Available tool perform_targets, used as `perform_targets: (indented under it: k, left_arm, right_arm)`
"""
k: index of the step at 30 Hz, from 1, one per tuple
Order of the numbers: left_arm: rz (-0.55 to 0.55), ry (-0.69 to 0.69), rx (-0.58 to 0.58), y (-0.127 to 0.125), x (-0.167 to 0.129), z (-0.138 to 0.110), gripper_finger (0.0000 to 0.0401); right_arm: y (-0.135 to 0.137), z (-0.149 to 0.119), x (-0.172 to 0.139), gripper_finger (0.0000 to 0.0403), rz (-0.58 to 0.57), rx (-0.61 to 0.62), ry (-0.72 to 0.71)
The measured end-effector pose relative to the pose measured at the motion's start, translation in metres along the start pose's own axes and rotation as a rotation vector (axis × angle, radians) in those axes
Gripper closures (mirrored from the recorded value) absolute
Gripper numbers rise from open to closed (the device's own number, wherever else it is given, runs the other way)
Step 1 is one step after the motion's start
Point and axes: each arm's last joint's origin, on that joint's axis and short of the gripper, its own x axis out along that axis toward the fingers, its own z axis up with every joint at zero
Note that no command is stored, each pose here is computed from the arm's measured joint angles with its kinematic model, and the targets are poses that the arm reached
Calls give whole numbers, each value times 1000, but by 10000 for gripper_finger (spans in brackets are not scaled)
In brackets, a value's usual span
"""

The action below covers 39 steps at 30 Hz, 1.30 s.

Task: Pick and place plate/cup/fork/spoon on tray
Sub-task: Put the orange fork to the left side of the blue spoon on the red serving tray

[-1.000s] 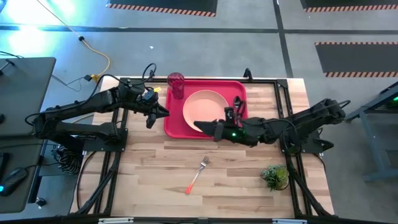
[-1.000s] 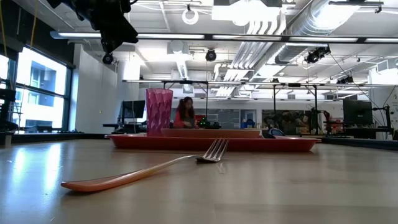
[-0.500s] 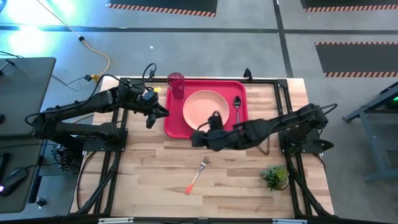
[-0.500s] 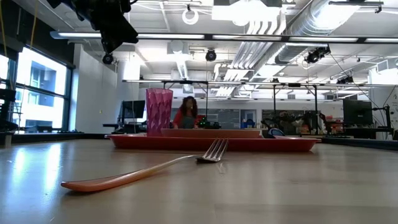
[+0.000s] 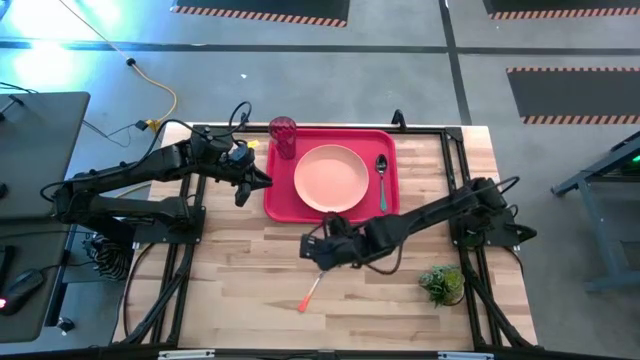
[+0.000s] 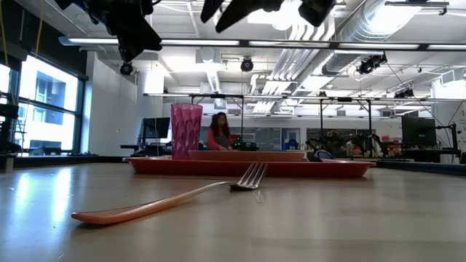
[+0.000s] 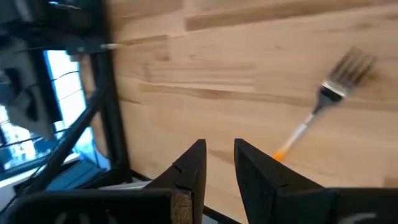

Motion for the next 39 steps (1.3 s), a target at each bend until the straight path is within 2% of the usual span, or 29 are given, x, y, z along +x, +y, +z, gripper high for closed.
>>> perform_targets:
  k: [12, 25, 39]
  left_arm:
    - [0, 1, 0, 0, 0, 0, 332]
    - [5, 1, -1, 0, 0, 0, 332]
    - [7, 1, -1, 0, 0, 0, 332]
  right_arm:
    - [-23, -11, 35, 329, -170, 114, -5]
    - [-41, -18, 74, 329, -283, 197, -1]
    - [-56, -22, 111, 329, -323, 210, 11]
